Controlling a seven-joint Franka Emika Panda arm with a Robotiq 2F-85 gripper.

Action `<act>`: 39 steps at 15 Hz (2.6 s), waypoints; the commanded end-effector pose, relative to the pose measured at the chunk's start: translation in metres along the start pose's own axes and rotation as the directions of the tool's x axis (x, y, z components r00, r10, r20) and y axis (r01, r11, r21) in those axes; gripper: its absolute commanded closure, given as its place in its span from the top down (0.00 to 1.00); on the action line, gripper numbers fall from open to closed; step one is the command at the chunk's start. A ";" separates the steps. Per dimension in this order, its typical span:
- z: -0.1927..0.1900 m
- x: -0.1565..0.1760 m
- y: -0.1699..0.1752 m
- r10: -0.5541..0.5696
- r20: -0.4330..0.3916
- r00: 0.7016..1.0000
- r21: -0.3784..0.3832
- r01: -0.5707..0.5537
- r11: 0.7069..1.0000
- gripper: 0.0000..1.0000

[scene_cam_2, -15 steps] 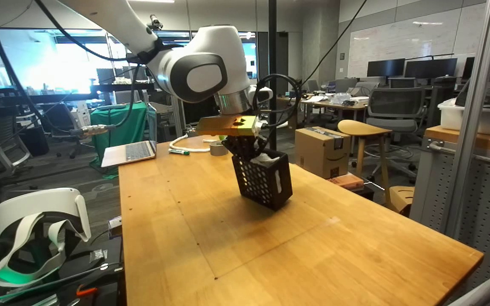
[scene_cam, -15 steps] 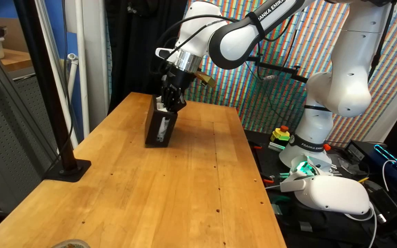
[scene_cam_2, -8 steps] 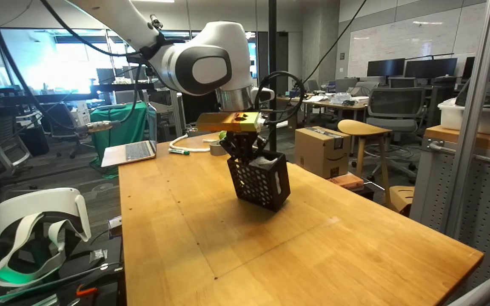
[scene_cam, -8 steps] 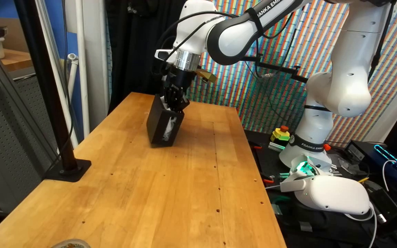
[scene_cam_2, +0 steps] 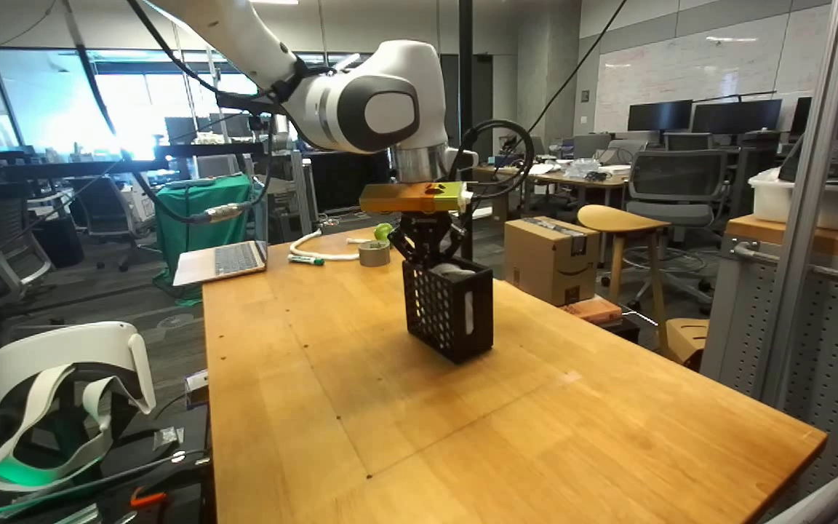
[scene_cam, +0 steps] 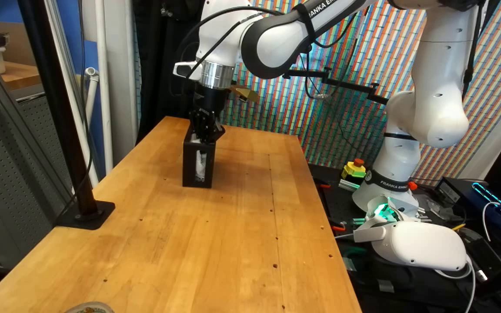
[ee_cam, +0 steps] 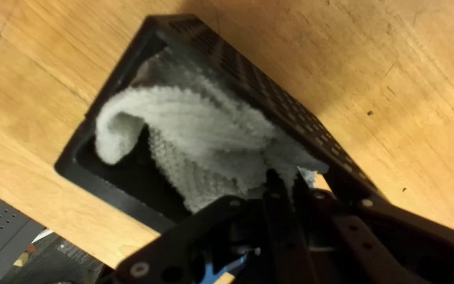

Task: Put the white towel in the black box

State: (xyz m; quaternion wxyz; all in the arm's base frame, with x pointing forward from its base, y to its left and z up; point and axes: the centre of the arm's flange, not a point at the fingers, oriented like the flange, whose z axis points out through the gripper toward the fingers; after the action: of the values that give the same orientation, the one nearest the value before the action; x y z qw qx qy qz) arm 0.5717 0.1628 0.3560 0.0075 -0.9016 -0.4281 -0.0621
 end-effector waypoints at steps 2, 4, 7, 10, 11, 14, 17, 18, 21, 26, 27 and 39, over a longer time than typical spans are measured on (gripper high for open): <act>0.017 0.031 0.015 -0.030 0.024 0.999 0.036 0.029 0.999 0.06; 0.019 0.028 0.020 -0.017 0.023 1.000 0.046 0.016 0.999 0.06; 0.022 0.023 0.024 -0.001 0.024 1.000 0.058 0.000 0.998 0.06; 0.016 0.023 0.021 0.002 0.023 1.000 0.030 -0.003 1.000 0.32; 0.004 0.026 0.014 -0.009 0.023 1.000 0.000 0.009 1.000 0.38; -0.022 0.035 0.001 -0.054 0.031 0.998 -0.070 0.057 0.996 0.58; -0.057 0.046 -0.016 -0.098 0.037 0.994 -0.155 0.103 0.983 0.83; -0.066 0.050 -0.019 -0.107 0.038 0.994 -0.181 0.112 0.977 0.90; -0.087 0.052 -0.022 -0.116 0.038 0.993 -0.236 0.121 0.964 1.00; -0.087 0.044 -0.012 -0.069 0.010 0.998 -0.253 0.069 0.965 0.59; -0.083 0.042 -0.009 -0.051 -0.002 0.999 -0.242 0.049 0.969 0.49; -0.032 0.033 0.012 0.064 -0.045 0.997 -0.156 -0.071 0.985 0.04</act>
State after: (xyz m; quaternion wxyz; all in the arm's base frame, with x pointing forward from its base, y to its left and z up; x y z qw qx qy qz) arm 0.5959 0.1769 0.4000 -0.0715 -0.9072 -0.4026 -0.0985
